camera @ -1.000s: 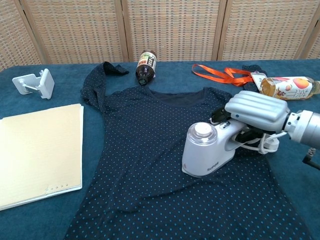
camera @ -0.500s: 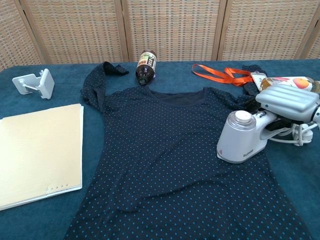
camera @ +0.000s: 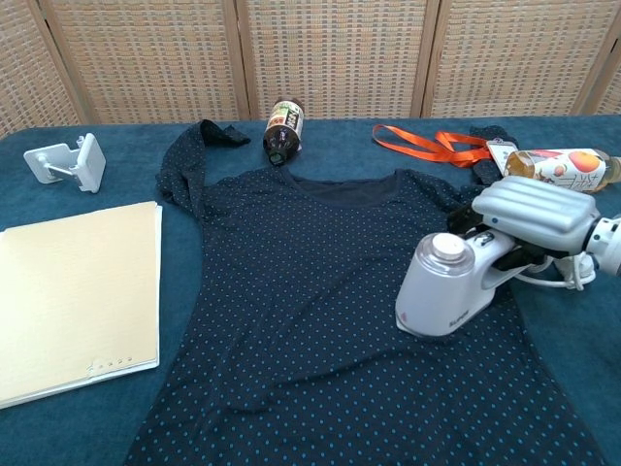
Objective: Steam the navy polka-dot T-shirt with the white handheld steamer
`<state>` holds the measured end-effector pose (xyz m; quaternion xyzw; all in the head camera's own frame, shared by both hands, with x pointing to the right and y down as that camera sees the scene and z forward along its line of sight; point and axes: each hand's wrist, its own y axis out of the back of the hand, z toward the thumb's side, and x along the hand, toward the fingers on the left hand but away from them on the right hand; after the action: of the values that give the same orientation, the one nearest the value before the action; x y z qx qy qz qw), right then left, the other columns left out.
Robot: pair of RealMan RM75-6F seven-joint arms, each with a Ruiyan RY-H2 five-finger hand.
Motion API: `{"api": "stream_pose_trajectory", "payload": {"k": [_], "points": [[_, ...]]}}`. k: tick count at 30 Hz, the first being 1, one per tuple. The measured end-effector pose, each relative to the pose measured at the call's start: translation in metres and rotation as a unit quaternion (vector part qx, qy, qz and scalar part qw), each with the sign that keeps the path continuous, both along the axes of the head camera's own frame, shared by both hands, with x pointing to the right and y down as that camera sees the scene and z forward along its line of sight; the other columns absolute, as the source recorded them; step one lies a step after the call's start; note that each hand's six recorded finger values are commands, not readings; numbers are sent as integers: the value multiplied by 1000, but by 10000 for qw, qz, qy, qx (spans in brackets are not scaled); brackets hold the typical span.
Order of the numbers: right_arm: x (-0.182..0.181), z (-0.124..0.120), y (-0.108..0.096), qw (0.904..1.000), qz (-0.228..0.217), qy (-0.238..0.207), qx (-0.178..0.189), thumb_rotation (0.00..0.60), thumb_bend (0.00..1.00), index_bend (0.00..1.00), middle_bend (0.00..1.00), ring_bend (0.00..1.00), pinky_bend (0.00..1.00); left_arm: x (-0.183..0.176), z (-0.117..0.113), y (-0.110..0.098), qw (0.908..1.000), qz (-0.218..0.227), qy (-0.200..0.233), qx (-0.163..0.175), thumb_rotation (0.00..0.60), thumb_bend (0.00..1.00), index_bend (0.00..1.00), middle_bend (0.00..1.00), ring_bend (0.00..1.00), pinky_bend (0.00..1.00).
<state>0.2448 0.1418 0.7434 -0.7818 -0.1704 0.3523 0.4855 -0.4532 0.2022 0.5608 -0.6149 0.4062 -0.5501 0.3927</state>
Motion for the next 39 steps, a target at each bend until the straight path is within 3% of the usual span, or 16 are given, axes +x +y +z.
{"api": "stream_pose_trajectory", "payload": {"k": [14, 27, 33, 39], "points": [[-61, -16, 39, 9934, -880, -733, -97, 600, 1000, 650, 590, 714, 981, -1, 0, 0, 10000, -13, -2, 5, 600, 0, 0, 0, 0, 0], [-95, -32, 82, 9826, -1560, -998, -149, 600, 1000, 650, 590, 714, 981, -2, -1, 0, 10000, -13, 1, 12, 600, 0, 0, 0, 0, 0], [-89, -28, 83, 9832, -1648, -789, -13, 600, 1000, 650, 590, 714, 981, -2, -2, 0, 10000, -10, 12, 27, 600, 0, 0, 0, 0, 0], [-72, -20, 71, 9861, -1579, -488, 149, 600, 1000, 650, 590, 714, 982, -1, -2, 1, 10000, -9, 17, 36, 600, 0, 0, 0, 0, 0]]}}
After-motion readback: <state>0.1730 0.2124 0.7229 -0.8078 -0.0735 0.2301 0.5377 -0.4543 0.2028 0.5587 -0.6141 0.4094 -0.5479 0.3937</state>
